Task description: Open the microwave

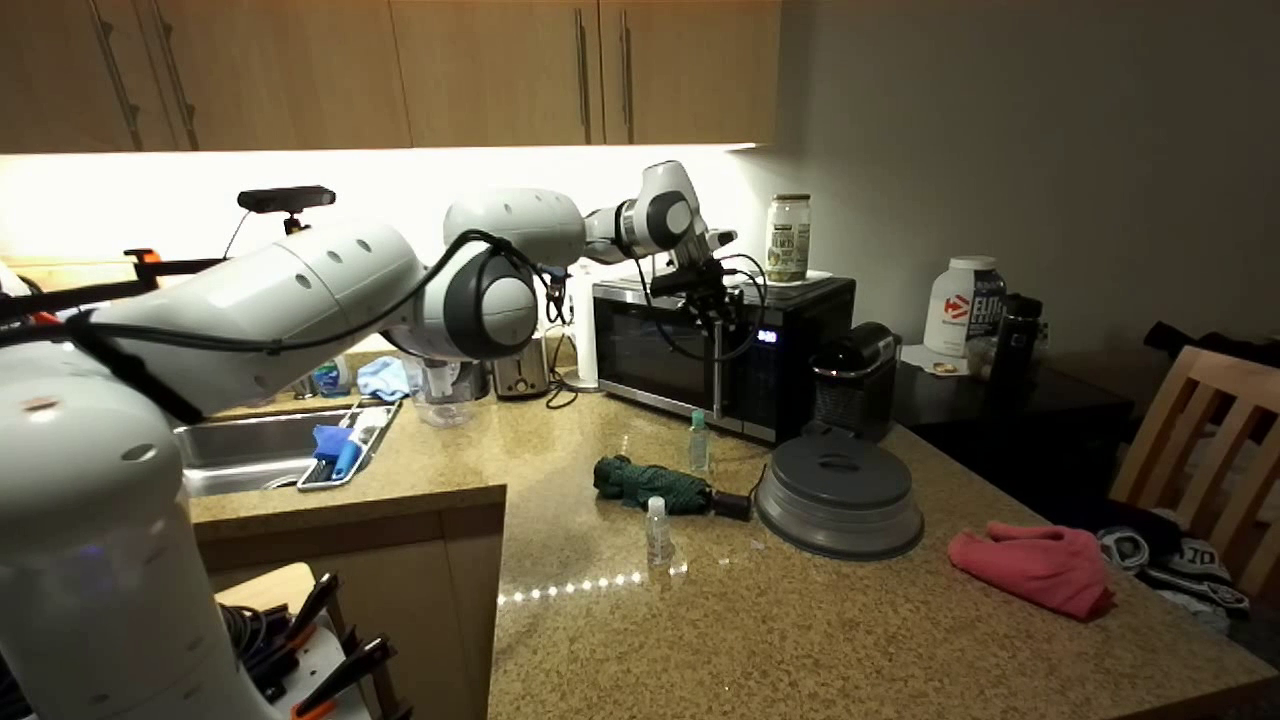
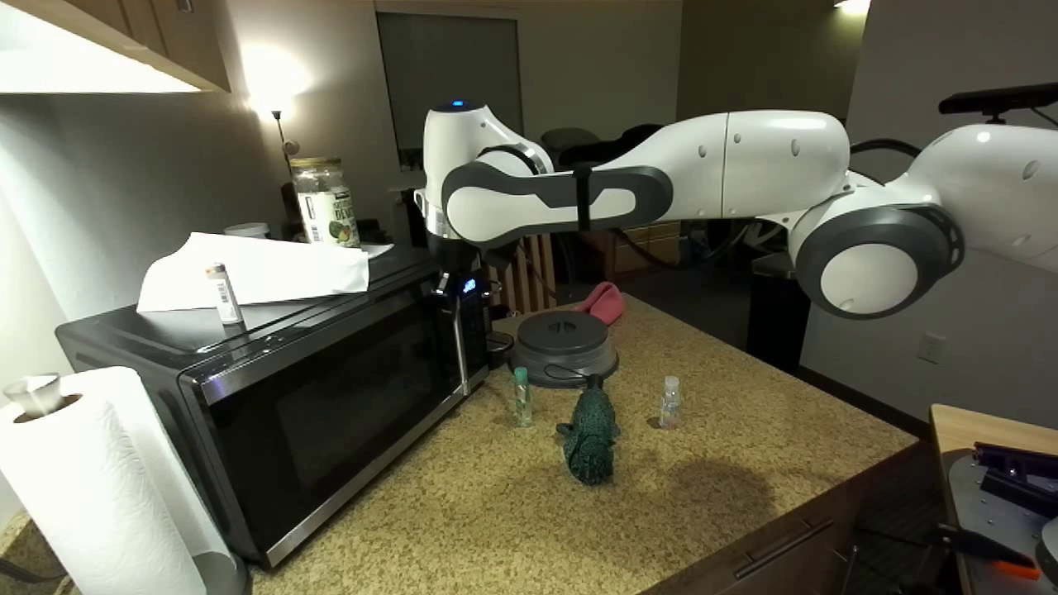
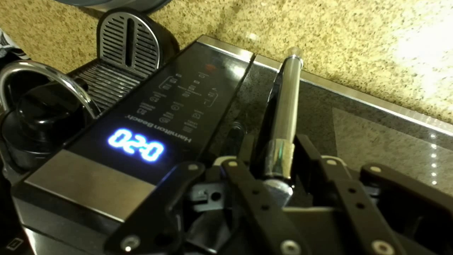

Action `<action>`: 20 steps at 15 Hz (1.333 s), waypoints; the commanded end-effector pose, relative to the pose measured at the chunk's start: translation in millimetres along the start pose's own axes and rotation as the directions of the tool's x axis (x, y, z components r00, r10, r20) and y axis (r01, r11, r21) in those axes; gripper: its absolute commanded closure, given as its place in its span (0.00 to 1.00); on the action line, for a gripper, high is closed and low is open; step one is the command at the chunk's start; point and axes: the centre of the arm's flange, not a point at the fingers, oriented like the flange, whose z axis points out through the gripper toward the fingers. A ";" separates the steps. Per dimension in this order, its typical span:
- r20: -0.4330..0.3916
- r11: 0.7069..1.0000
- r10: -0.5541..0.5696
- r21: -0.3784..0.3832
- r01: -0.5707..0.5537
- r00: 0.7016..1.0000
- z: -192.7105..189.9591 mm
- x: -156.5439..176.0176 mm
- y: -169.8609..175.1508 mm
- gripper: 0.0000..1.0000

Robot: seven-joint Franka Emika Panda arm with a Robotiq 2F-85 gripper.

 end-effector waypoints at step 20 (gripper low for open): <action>0.083 0.983 -0.176 -0.045 0.180 0.981 21.4 39.2 -86.2 0.05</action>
